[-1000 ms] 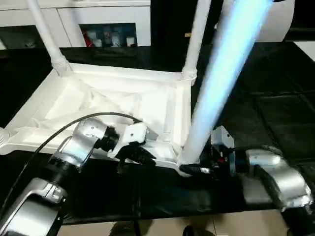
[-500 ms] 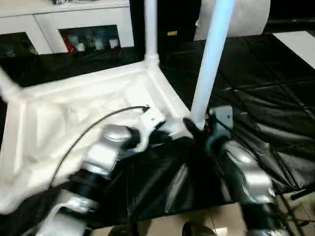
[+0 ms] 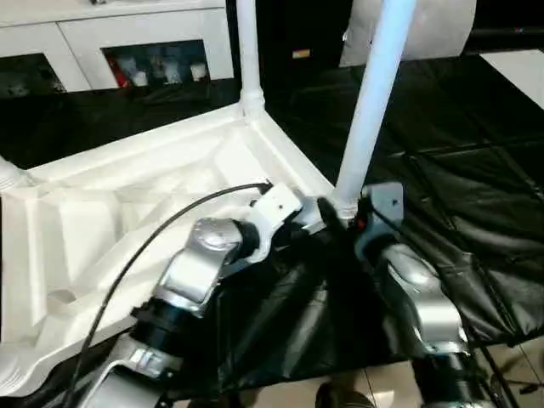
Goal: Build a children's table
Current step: Rotate leg to tighten
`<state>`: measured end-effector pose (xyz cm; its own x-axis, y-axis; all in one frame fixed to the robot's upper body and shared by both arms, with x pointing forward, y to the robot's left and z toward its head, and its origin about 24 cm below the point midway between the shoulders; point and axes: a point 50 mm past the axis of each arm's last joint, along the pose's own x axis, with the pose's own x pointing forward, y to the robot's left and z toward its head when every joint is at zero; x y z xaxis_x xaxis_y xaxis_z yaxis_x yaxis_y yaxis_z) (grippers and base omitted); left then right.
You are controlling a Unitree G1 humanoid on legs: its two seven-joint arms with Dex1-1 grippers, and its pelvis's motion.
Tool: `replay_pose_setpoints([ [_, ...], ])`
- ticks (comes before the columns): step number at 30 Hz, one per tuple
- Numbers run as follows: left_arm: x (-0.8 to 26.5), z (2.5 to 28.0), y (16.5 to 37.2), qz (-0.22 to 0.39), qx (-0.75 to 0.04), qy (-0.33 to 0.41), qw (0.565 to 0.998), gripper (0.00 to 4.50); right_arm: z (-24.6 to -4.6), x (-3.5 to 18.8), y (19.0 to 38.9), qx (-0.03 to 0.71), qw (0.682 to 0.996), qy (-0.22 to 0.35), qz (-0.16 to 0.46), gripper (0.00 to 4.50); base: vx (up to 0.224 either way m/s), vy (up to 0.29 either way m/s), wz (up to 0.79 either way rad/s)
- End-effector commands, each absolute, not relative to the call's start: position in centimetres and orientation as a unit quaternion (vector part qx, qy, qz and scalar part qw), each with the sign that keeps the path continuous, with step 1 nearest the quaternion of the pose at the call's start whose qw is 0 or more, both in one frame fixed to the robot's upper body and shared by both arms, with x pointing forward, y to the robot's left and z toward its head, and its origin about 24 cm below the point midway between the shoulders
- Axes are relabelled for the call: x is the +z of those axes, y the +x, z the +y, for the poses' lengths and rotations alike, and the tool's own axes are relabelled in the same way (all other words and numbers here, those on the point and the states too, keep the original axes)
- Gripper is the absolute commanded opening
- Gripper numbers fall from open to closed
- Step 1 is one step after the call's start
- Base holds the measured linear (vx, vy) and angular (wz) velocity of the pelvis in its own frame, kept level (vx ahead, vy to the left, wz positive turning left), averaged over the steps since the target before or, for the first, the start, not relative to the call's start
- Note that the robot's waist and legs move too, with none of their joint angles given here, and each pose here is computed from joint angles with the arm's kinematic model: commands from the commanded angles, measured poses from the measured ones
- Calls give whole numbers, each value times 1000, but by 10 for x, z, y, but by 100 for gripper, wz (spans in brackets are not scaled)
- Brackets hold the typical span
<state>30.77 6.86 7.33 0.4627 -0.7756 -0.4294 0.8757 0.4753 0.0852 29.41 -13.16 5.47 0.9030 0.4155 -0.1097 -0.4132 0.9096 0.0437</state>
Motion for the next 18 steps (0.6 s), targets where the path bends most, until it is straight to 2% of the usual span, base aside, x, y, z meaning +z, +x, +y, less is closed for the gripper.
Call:
replay_pose_setpoints([
  [1,70,69,298,149,-551,143,809,0,-121,63,283,320,947,11,33,446,0,0,0],
  [8,64,99,294,164,-612,195,749,0,-149,72,271,442,896,-33,34,446,0,0,0],
  [10,65,107,292,170,-644,195,720,0,-157,73,269,485,871,-51,51,446,0,0,0],
  [12,65,113,291,176,-668,200,695,0,-162,74,266,521,848,-67,68,446,0,0,0],
  [13,65,114,291,177,-669,201,694,0,-162,74,266,523,847,-68,68,446,0,0,0],
  [14,65,119,291,184,-682,209,676,0,-165,74,265,548,829,-80,80,446,0,0,0],
  [16,66,121,291,186,-689,214,667,0,-167,74,265,562,818,-88,85,446,0,0,0],
  [18,67,125,293,191,-704,223,647,0,-168,74,265,594,792,-101,100,446,0,0,0],
])
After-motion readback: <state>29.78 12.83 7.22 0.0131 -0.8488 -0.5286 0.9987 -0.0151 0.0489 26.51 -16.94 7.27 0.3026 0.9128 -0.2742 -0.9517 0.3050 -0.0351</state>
